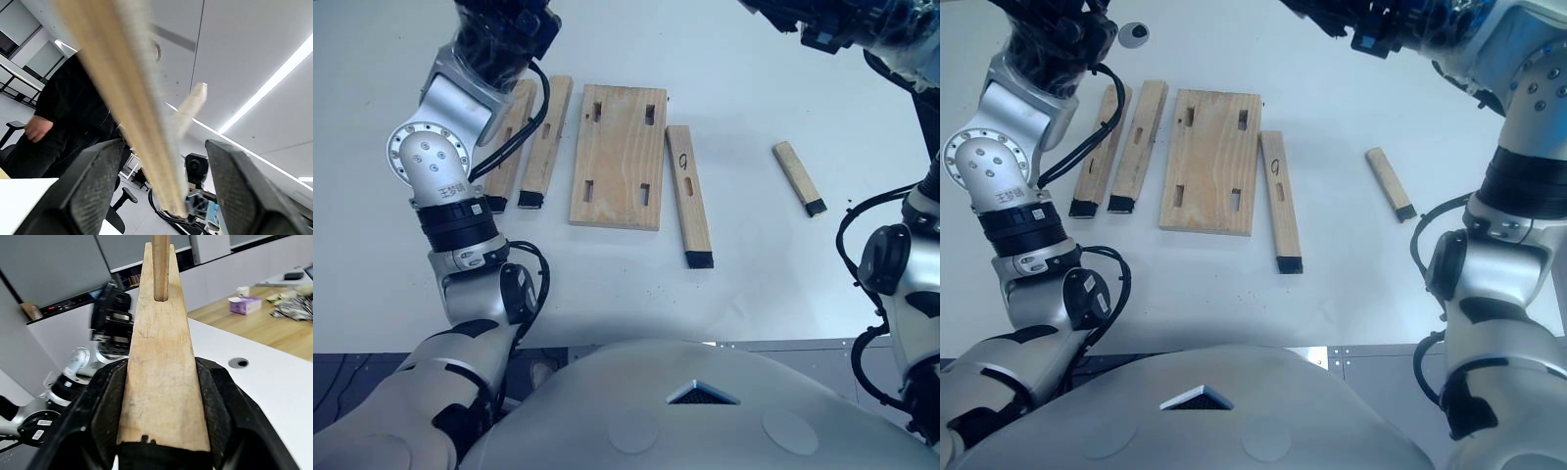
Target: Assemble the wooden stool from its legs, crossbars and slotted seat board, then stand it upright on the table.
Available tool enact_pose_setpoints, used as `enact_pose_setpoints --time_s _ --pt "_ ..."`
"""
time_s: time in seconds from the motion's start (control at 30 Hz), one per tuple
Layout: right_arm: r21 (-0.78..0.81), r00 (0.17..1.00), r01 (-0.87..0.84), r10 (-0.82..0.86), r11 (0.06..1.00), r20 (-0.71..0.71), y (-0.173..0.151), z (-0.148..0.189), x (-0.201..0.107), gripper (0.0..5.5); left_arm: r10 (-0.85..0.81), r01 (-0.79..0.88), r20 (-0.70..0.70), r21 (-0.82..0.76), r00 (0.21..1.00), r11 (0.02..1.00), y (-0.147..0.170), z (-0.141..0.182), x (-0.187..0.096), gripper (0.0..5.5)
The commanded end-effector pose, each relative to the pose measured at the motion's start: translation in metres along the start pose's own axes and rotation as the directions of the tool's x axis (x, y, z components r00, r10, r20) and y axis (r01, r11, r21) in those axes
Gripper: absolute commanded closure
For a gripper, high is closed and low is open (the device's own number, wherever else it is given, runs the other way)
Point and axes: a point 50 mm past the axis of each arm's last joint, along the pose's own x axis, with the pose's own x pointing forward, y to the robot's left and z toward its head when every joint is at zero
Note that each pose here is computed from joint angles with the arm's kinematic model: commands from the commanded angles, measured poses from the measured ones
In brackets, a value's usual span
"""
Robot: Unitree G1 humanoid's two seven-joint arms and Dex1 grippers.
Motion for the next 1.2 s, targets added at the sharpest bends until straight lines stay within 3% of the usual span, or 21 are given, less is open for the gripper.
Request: enact_pose_setpoints --time_s 0.03,0.2,0.43,0.63,0.8,0.87,1.0,1.1,1.2 --pt "-0.031 0.996 -0.083 0.082 0.996 -0.024 0.01 0.002 0.002 3.48 -0.022 0.022 0.023 -0.02 0.999 1.0 -0.001 0.008 0.006 2.45" --pt "0.03 0.993 -0.103 0.105 0.994 -0.062 0.009 -0.013 0.001 3.48 -0.065 0.068 0.055 -0.046 0.996 0.997 -0.005 0.012 0.005 2.45" --pt "0.165 0.98 -0.192 0.198 0.967 -0.017 0.009 -0.015 -0.006 3.48 -0.169 0.173 0.07 -0.069 0.983 0.982 -0.018 0.017 -0.007 3.38" --pt "0.171 0.98 -0.187 0.195 0.967 -0.027 0.008 -0.017 -0.001 3.48 -0.168 0.173 0.104 -0.038 0.98 0.984 -0.018 0.022 -0.005 3.4" --pt "0.159 0.987 -0.138 0.148 0.978 -0.054 0.004 -0.024 0.002 2.62 -0.147 0.146 0.165 0.019 0.975 0.989 -0.018 0.039 -0.005 3.4" --pt "0.101 0.987 -0.069 0.082 0.993 -0.136 -0.003 -0.036 0.003 2.3 -0.117 0.111 0.173 0.048 0.978 0.993 -0.017 0.047 -0.012 3.41" --pt "-0.031 0.935 0.23 -0.23 0.973 -0.27 -0.038 -0.065 -0.015 2.27 0.021 -0.028 0.033 0.213 0.999 0.977 -0.025 0.069 -0.045 3.42" --pt "-0.046 0.87 0.476 -0.478 0.878 -0.119 -0.066 -0.052 -0.029 2.56 0.087 -0.043 -0.127 0.319 0.988 0.947 -0.04 0.074 -0.06 3.42" --pt "-0.074 0.724 0.689 -0.689 0.721 0.032 -0.091 -0.034 -0.043 3.05 0.156 -0.019 -0.32 0.392 0.935 0.92 -0.051 0.064 -0.071 3.42"
